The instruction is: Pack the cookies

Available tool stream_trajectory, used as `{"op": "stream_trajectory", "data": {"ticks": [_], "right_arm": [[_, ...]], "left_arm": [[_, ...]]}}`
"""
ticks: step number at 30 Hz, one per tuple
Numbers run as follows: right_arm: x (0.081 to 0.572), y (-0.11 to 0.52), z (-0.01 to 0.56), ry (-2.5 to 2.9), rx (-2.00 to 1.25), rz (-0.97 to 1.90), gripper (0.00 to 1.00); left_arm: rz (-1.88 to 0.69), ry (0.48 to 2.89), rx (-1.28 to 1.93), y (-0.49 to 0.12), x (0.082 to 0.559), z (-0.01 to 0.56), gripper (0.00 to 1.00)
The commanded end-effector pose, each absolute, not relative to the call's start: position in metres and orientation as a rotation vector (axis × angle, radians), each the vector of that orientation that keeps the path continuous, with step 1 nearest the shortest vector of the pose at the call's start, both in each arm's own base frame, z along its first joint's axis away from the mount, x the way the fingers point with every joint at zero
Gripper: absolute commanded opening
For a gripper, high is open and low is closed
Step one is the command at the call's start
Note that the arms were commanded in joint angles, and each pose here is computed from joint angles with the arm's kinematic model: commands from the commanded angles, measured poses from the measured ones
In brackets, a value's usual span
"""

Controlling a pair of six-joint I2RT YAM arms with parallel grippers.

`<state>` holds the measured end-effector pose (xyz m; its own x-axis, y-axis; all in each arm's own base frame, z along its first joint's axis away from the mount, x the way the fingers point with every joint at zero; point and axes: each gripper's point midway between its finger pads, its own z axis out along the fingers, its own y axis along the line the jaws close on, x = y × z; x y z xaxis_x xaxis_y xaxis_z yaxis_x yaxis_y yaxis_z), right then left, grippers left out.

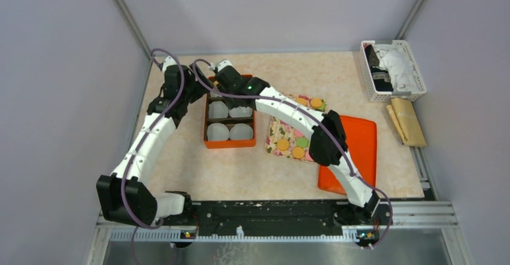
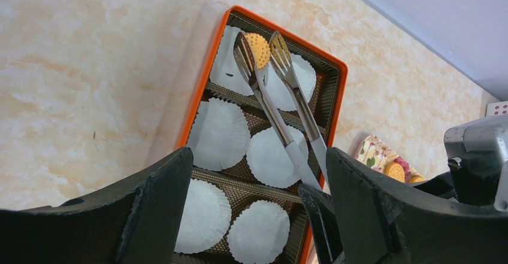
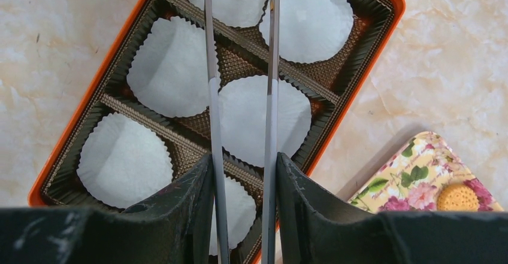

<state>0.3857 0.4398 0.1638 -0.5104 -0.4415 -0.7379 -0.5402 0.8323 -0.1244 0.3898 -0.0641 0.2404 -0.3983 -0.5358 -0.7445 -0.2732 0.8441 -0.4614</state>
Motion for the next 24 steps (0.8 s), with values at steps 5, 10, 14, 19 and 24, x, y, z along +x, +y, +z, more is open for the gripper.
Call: {"op": "stream_trajectory", "data": {"ticks": [5,10,14,19,24], "right_arm": [[0.404,0.456,0.176,2.128,-0.68,0.236,0.0],[0.405,0.454,0.173,2.131,-0.679,0.218,0.12],[0.407,0.455,0.176,2.118,-0.679,0.223,0.3],[0.408,0.454,0.184,2.104,-0.666,0.231,0.3],[0.409,0.452,0.199,2.071,-0.644,0.236,0.42]], "left_arm": [[-0.287,1.959,-0.625,-0.048,0.386,0.251,0.88],[-0.278,1.956,-0.629,-0.044,0.385,0.251,0.89],[-0.283,1.956,-0.625,-0.043,0.384,0.252,0.89],[-0.279,1.956,-0.625,-0.04,0.383,0.252,0.89],[-0.288,1.962,-0.618,-0.041,0.384,0.251,0.89]]}}
